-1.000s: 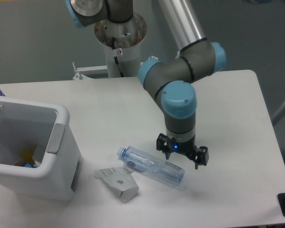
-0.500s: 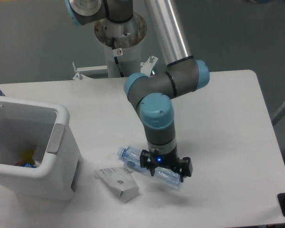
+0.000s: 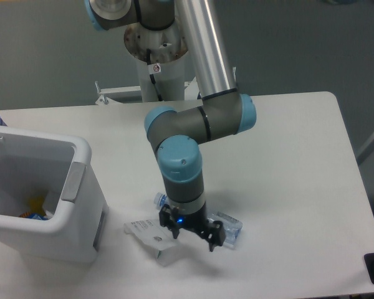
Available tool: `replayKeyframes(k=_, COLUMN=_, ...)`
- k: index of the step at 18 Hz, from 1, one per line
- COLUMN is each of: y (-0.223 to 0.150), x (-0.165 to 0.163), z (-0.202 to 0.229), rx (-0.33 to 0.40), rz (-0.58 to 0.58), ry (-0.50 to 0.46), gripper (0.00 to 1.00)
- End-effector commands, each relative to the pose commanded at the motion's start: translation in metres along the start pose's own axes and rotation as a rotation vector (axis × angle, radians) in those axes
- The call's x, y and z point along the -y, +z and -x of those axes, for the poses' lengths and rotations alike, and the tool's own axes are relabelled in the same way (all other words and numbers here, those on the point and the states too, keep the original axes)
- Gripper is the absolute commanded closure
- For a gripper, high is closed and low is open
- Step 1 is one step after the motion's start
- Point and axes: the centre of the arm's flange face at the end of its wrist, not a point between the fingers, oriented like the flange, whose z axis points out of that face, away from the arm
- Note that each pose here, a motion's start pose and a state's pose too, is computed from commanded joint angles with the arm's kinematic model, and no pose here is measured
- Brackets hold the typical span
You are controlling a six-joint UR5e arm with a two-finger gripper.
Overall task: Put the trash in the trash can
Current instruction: 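Close the gripper on the white paper and lift it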
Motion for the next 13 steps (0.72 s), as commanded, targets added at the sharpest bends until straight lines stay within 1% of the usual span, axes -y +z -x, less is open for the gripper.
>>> replayKeyframes(k=3, y=0.003, x=0.003, z=-0.009, rx=-0.035, rz=-0.013, ry=0.182, gripper=0.00)
replayKeyframes(k=4, y=0.003, x=0.002, z=-0.012, rx=-0.055, rz=-0.010, ry=0.224, gripper=0.00)
replayKeyframes(k=6, y=0.007, x=0.000, z=-0.017, rx=-0.089, rz=0.007, ry=0.239, gripper=0.00)
replayKeyframes(k=8, y=0.011, x=0.005, z=-0.017, rx=-0.091, rz=0.006, ry=0.240, gripper=0.00)
replayKeyframes(k=11, y=0.019, x=0.004, z=-0.024, rx=-0.106, rz=0.018, ry=0.244, gripper=0.00)
replayKeyframes(k=12, y=0.019, x=0.003, z=-0.026, rx=-0.108, rz=0.017, ry=0.245, gripper=0.02)
replayKeyframes(k=13, y=0.022, x=0.001, z=-0.029, rx=-0.115, rz=0.020, ry=0.244, gripper=0.10)
